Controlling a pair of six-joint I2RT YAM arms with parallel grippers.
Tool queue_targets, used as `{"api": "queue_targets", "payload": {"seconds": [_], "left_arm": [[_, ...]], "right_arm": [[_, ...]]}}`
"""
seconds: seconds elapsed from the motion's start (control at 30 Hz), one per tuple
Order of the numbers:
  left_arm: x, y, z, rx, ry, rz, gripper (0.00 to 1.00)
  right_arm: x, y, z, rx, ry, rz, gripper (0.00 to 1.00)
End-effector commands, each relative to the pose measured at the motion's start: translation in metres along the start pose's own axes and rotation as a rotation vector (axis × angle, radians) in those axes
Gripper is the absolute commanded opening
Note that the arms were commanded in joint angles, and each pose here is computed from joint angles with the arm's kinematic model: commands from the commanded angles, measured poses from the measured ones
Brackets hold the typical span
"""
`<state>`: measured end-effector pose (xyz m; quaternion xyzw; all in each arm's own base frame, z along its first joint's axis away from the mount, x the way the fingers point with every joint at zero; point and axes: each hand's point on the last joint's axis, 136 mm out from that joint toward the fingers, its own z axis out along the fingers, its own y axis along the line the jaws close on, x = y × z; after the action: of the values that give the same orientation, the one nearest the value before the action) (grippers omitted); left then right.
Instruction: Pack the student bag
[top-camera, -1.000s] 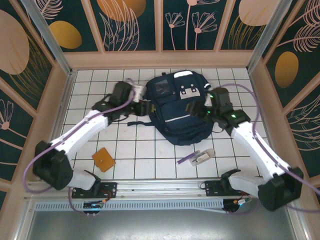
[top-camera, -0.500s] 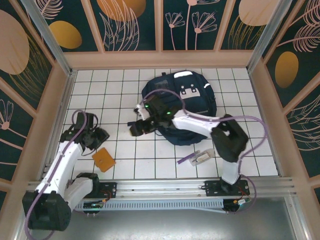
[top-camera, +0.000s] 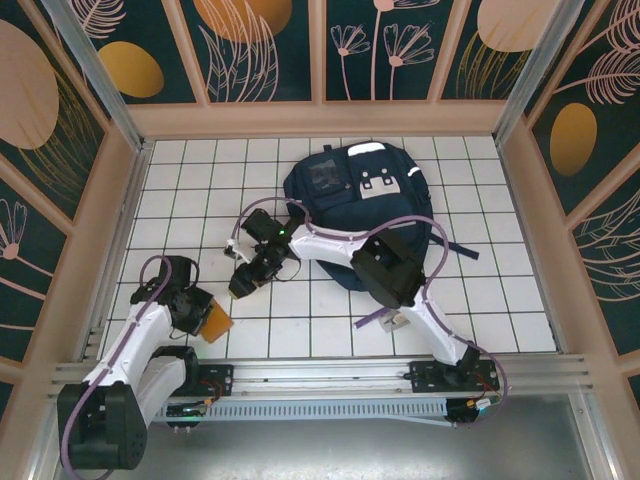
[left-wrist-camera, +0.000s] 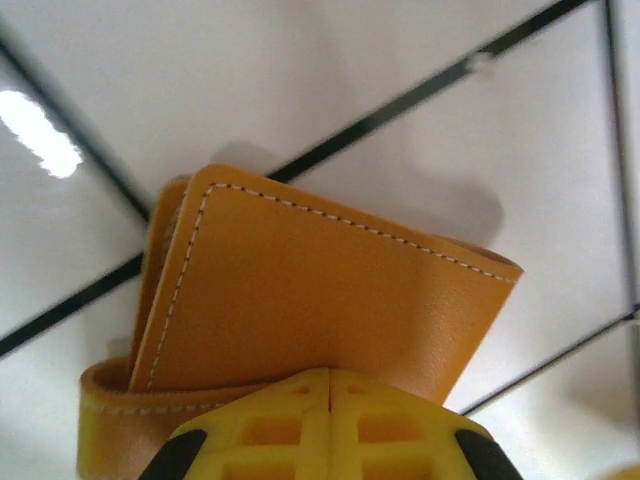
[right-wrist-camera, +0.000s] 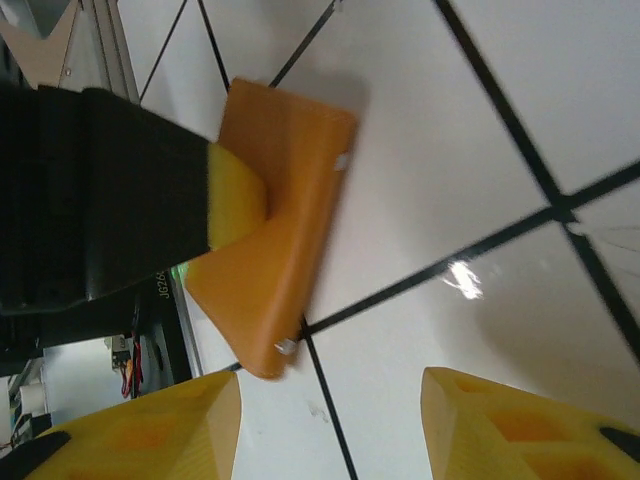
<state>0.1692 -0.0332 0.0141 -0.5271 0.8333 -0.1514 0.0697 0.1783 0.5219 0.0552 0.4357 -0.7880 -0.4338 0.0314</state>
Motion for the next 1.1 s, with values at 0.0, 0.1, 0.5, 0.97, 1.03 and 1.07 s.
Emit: {"api": "queue_targets", "payload": {"seconds": [0.0,0.1,0.5,0.97,1.03,1.07], "left_arm": [[0.032,-0.014,0.031,0.160,0.199,-0.056,0.00],[0.037,-0.048,0.021,0.293,0.258,-0.027,0.00],[0.037,-0.073,0.001,0.335,0.291,-0.019,0.00],[-0.012,-0.127,-0.051,0.390,0.006,0.190,0.00],[-0.028,-0.141,-0.068,0.375,-0.093,0.287,0.00],[-0.032,-0.151,-0.075,0.387,-0.119,0.341,0.00]], "right_arm": [[0.006,-0.002,0.009,-0.010,0.038,0.014,0.48],[0.004,-0.016,0.003,0.012,0.010,0.082,0.48],[0.009,-0.060,-0.019,0.131,-0.049,0.320,0.46],[0.028,-0.074,-0.013,0.263,-0.017,0.326,0.00],[0.018,-0.066,-0.030,0.233,-0.079,0.347,0.00],[0.011,-0.059,-0.044,0.214,-0.126,0.356,0.00]]}}
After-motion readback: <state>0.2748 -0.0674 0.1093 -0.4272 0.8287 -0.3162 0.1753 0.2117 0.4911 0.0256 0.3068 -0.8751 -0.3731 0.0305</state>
